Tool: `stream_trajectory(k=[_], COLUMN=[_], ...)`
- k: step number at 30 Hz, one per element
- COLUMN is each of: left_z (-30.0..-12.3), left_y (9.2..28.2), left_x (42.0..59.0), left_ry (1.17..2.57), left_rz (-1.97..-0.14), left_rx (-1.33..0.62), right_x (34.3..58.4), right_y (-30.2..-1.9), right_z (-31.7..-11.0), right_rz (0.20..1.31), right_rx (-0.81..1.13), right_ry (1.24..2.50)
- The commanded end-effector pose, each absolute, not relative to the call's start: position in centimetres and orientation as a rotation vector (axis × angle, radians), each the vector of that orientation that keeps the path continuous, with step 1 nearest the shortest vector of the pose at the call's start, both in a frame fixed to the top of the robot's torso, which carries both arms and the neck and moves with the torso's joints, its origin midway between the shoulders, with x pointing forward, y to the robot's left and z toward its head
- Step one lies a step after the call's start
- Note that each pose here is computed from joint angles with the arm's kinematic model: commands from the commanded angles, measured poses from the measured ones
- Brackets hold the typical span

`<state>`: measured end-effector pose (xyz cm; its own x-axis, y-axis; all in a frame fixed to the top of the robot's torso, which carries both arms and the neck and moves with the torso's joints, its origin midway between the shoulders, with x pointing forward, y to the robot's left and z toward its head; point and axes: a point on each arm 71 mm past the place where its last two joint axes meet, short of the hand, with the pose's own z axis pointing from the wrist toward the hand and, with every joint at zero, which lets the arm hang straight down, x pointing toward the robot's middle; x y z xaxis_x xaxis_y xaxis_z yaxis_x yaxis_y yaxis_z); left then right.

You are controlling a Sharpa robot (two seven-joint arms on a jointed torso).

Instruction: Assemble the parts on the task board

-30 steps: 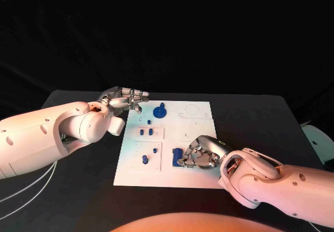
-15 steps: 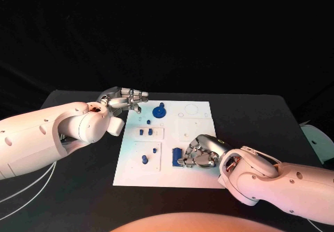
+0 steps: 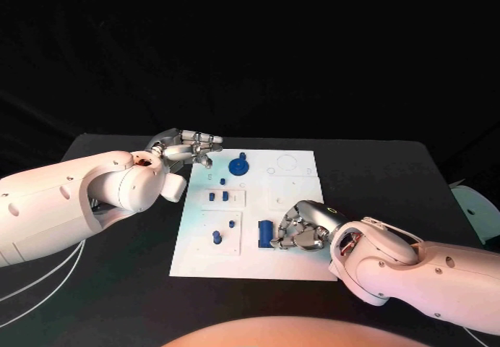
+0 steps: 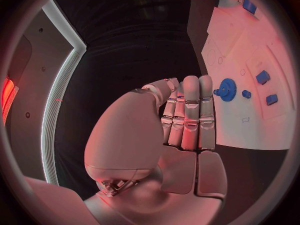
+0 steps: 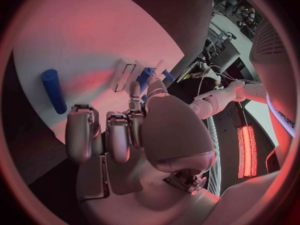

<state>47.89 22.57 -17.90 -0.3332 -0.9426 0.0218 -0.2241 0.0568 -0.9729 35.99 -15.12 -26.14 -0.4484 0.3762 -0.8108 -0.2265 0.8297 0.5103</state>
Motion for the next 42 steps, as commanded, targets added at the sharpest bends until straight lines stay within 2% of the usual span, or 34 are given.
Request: stream_trajectory(k=[1, 26, 35, 42], left_z=[-17.8, -17.8, -17.9, -17.9], left_y=[22.3, 22.4, 22.6, 22.5], left_x=[47.8, 47.8, 47.9, 47.9], left_ry=[1.657, 1.659, 1.657, 1.657], left_rz=[-1.343, -1.344, -1.341, -1.344], left_rx=[-1.177, -1.178, -1.179, -1.177], right_x=[35.9, 36.1, 37.1, 37.4], right_y=[-15.0, -15.6, -18.8, -22.7], right_z=[-26.2, -26.0, -23.9, -23.0], right_rz=[0.689, 0.678, 0.634, 0.524], right_rx=[0.084, 0.111, 0.190, 0.180], right_ry=[1.927, 1.895, 1.876, 1.868])
